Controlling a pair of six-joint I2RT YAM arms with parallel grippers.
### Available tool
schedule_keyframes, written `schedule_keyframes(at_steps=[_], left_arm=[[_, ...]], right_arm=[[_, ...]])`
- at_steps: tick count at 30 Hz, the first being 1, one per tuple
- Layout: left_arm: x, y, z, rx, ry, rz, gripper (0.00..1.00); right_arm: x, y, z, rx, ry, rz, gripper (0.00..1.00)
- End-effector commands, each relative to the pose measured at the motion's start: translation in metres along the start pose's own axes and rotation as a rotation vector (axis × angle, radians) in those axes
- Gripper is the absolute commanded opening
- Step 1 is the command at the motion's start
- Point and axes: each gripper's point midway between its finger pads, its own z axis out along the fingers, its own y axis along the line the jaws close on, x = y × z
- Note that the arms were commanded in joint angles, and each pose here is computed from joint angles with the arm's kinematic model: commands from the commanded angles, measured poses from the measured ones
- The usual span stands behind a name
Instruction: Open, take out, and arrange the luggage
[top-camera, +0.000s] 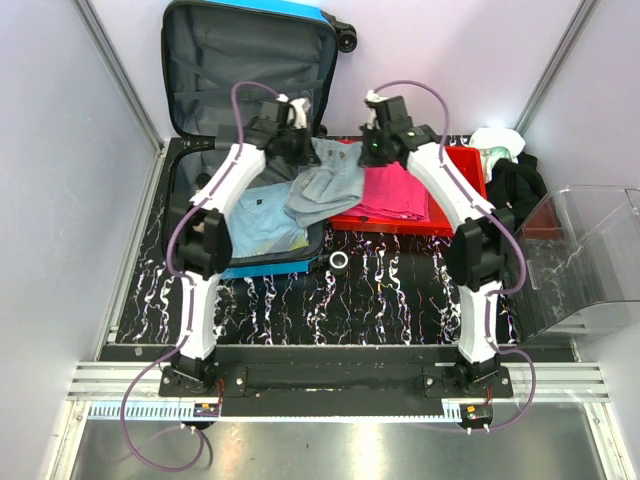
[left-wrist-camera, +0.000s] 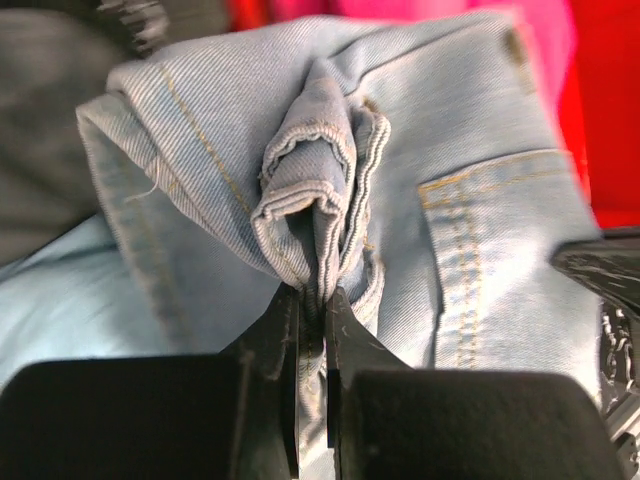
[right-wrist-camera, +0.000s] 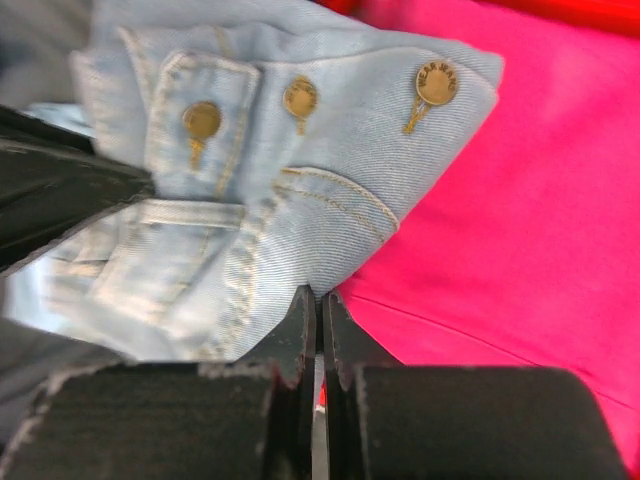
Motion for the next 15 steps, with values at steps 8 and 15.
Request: schedule_keyframes(at_steps=[8,15], left_arm=[[-0.012,-0.095,0.056,0.184,-0.107,0.065,0.00],[-0.007,-0.099,0.075,0.160,-0.129,0.104,0.00]], right_arm=[[-0.002,-0.114,-0.033,0.180,-0.113,0.042,0.00],[-0.005,-0.155,-0.037,0.263,-0.122,0.034,0.00]])
